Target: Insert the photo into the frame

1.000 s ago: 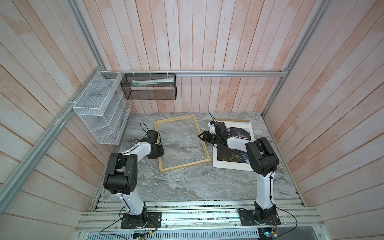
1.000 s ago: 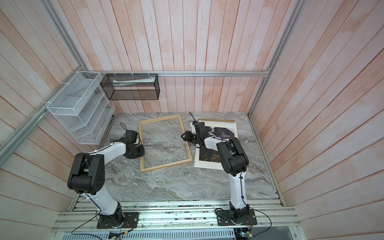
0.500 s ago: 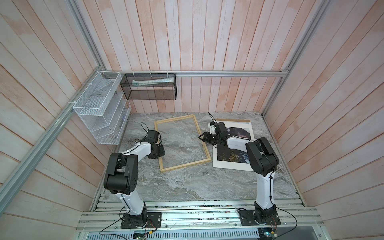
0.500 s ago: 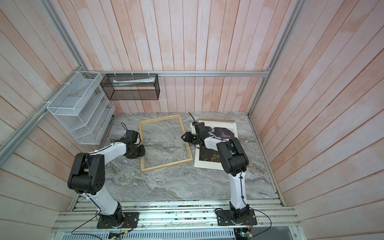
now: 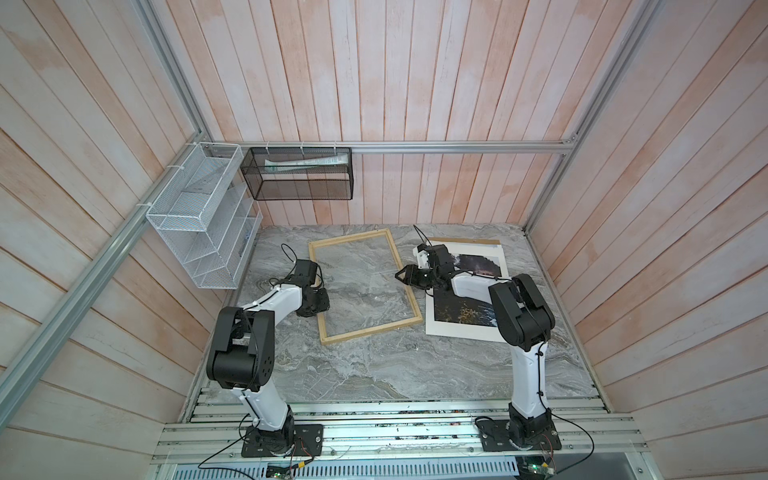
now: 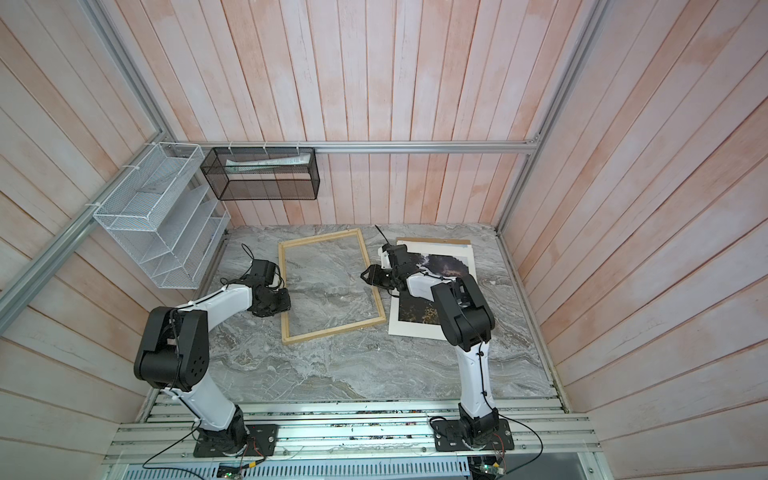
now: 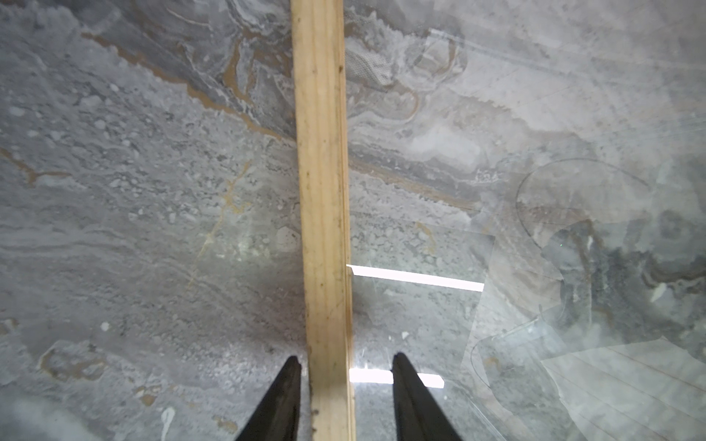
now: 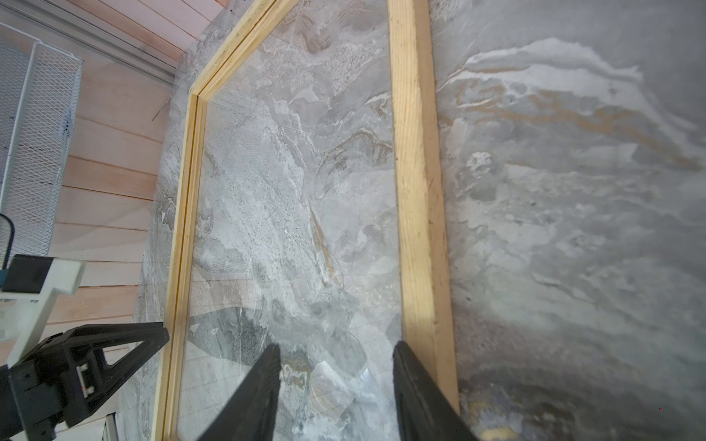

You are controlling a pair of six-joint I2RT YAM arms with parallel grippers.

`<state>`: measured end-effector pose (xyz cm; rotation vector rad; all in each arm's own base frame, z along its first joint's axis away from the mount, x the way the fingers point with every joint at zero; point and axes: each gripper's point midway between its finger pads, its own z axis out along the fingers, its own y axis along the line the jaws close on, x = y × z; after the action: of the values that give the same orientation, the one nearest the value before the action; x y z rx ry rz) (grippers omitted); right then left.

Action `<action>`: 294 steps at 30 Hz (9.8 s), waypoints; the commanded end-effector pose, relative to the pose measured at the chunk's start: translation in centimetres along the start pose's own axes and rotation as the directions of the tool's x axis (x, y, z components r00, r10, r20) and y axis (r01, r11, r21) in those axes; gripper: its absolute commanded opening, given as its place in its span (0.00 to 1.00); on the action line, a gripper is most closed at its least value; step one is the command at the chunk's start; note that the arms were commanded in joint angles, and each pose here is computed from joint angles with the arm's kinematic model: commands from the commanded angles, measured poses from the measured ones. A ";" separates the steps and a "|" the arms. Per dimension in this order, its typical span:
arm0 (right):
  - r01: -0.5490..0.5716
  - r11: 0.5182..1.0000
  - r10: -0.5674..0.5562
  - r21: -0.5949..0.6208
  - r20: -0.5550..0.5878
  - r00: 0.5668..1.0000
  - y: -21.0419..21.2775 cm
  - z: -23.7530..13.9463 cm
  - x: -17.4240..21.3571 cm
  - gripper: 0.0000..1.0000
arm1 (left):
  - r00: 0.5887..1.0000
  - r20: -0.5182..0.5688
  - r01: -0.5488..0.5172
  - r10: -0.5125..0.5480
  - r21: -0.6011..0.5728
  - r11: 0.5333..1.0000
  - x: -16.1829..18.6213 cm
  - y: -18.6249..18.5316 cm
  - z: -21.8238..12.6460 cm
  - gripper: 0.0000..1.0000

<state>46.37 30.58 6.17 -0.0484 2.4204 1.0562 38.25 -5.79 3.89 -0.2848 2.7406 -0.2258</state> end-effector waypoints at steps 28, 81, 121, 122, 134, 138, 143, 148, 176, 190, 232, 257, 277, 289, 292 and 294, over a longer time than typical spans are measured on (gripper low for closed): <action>0.128 0.972 -0.124 0.197 -0.031 0.992 -0.1 -2.5 0.2 0.57 | 1.000 0.018 -0.008 0.007 0.020 1.000 -0.3 -0.5 0.1 0.39; 0.157 0.972 -0.128 0.173 -0.165 0.978 -0.2 -3.6 5.7 0.54 | 1.000 0.014 -0.012 0.011 0.032 0.999 0.4 -0.8 0.3 0.39; 0.088 0.943 0.005 0.322 -0.275 0.961 -4.9 -1.9 12.4 0.50 | 1.000 0.028 -0.016 0.015 0.041 0.999 0.2 -1.1 0.4 0.38; 0.087 0.942 0.005 0.323 -0.275 0.961 -5.0 -1.9 12.6 0.50 | 1.000 0.028 -0.015 0.014 0.041 0.999 0.3 -1.1 0.4 0.38; 0.170 0.918 -0.080 0.358 -0.252 0.964 -3.1 -4.3 9.7 0.49 | 0.999 0.044 0.005 -0.005 0.006 1.000 -0.1 -0.5 0.3 0.38; 0.177 0.915 -0.083 0.363 -0.260 0.962 -2.7 -5.5 10.0 0.49 | 0.998 0.054 0.012 -0.012 0.001 1.000 -0.3 -0.4 0.2 0.38; 0.179 0.911 -0.068 0.371 -0.295 0.953 -2.9 -5.9 11.2 0.49 | 0.998 0.068 0.016 -0.016 -0.007 1.000 -0.5 -0.3 0.0 0.38; 0.189 0.903 -0.045 0.386 -0.353 0.935 -3.4 -5.6 13.3 0.49 | 0.997 0.076 0.014 -0.013 -0.010 1.000 -0.6 -0.3 -0.3 0.38; 0.197 0.892 0.000 0.407 -0.436 0.900 -1.5 -10.1 22.5 0.49 | 0.995 0.099 0.016 -0.015 -0.014 1.000 1.0 0.1 -0.6 0.30; 0.253 0.894 -0.267 0.369 -0.015 0.964 3.4 -6.2 -0.7 0.59 | 0.996 0.090 0.002 -0.001 -0.017 1.000 1.7 0.3 0.1 0.18; 0.239 0.932 -0.270 0.274 0.082 0.959 -0.9 8.6 -11.9 0.60 | 0.980 0.197 -0.031 0.022 0.043 0.999 -0.2 -1.9 -3.3 0.17; 0.149 0.865 -0.176 0.480 0.011 0.984 -6.3 10.6 -7.5 0.56 | 0.985 0.168 0.030 -0.042 0.074 0.997 1.2 -1.8 -1.0 0.17; 0.191 0.708 -0.135 0.680 -0.136 0.981 -8.6 7.4 -1.0 0.54 | 0.981 0.178 0.062 -0.072 0.061 0.996 1.2 -1.3 -0.8 0.16; 0.203 0.716 -0.075 0.668 -0.215 0.974 -9.1 4.7 3.0 0.52 | 0.981 0.182 0.064 -0.073 0.055 0.996 1.1 -1.2 -0.6 0.16; 0.203 0.734 -0.050 0.648 -0.246 0.968 -9.2 4.0 4.6 0.52 | 0.981 0.181 0.064 -0.073 0.056 0.996 1.1 -1.2 -0.6 0.16; 0.198 0.748 -0.031 0.633 -0.265 0.964 -9.3 3.4 5.9 0.52 | 0.980 0.184 0.064 -0.073 0.056 0.996 1.1 -1.2 -0.7 0.16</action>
<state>51.34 30.69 3.20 -0.0773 2.5190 0.1959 36.28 -7.20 3.85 -0.3465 2.5897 -0.2662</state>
